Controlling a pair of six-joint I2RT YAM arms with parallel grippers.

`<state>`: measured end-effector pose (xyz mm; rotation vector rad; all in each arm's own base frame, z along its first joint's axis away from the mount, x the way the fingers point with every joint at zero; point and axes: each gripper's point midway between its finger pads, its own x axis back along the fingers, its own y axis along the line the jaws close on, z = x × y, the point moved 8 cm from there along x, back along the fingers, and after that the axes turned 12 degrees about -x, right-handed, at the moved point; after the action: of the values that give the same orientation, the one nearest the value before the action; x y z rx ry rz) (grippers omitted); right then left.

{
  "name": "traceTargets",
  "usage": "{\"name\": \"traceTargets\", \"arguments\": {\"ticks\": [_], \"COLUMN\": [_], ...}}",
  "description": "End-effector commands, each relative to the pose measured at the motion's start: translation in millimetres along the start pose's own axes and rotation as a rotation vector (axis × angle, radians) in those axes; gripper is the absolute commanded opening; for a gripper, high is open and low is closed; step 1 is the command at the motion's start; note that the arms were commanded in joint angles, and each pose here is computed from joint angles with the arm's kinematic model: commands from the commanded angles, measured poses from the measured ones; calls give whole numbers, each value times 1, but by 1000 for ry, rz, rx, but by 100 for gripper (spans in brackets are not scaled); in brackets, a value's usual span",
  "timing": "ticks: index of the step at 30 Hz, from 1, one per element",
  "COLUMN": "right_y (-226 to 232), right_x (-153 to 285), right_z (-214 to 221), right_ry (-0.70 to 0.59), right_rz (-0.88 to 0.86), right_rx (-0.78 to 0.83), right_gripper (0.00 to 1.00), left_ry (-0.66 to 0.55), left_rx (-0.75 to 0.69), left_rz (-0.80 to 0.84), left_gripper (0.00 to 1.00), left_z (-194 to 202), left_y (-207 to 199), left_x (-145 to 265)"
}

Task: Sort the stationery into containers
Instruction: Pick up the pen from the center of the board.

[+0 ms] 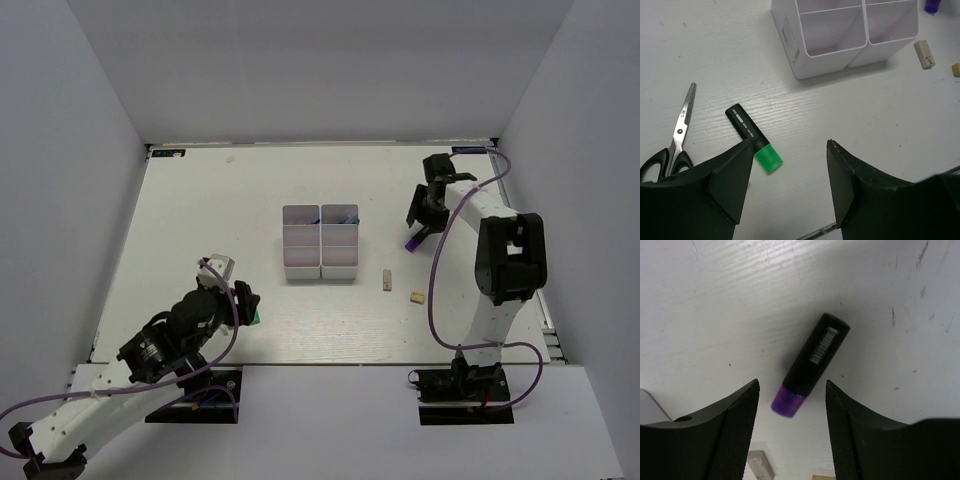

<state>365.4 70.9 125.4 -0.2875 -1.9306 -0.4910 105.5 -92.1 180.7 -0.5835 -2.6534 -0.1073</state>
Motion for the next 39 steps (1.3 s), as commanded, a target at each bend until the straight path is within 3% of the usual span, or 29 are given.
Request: {"name": "traceTargets", "arguments": {"ticks": [1, 19, 22, 26, 29, 32, 36, 37, 39], "right_y": [11, -9, -16, -17, -16, -8, 16, 22, 34], "right_x": [-5, -54, -62, -65, -59, -44, -11, 8, 28], "right_z": [-12, 29, 40, 45, 43, 35, 27, 18, 18], "right_ry": [-82, 94, 123, 145, 155, 115, 76, 1, -25], "right_rz": [113, 177, 187, 158, 138, 54, -197, -280, -396], "right_rx": [-37, -89, -93, -105, -108, -67, 46, 126, 183], "right_gripper": [58, 52, 42, 14, 1, 0, 0, 0, 0], "left_ry": [17, 56, 58, 55, 58, 69, 84, 92, 91], "left_rx": [29, 16, 17, 17, 18, 12, 7, 2, 3], "left_rz": [-50, -59, -58, -59, -66, -67, -74, -77, -80], "left_gripper": [70, 70, 70, 70, 70, 70, 70, 70, 70], "left_z": [1, 6, 6, 7, 7, 8, 10, 10, 9], "left_y": [6, 5, 5, 5, 6, 5, 5, 5, 5], "left_x": [5, 1, 1, 1, 1, 0, -1, -2, -3]}}
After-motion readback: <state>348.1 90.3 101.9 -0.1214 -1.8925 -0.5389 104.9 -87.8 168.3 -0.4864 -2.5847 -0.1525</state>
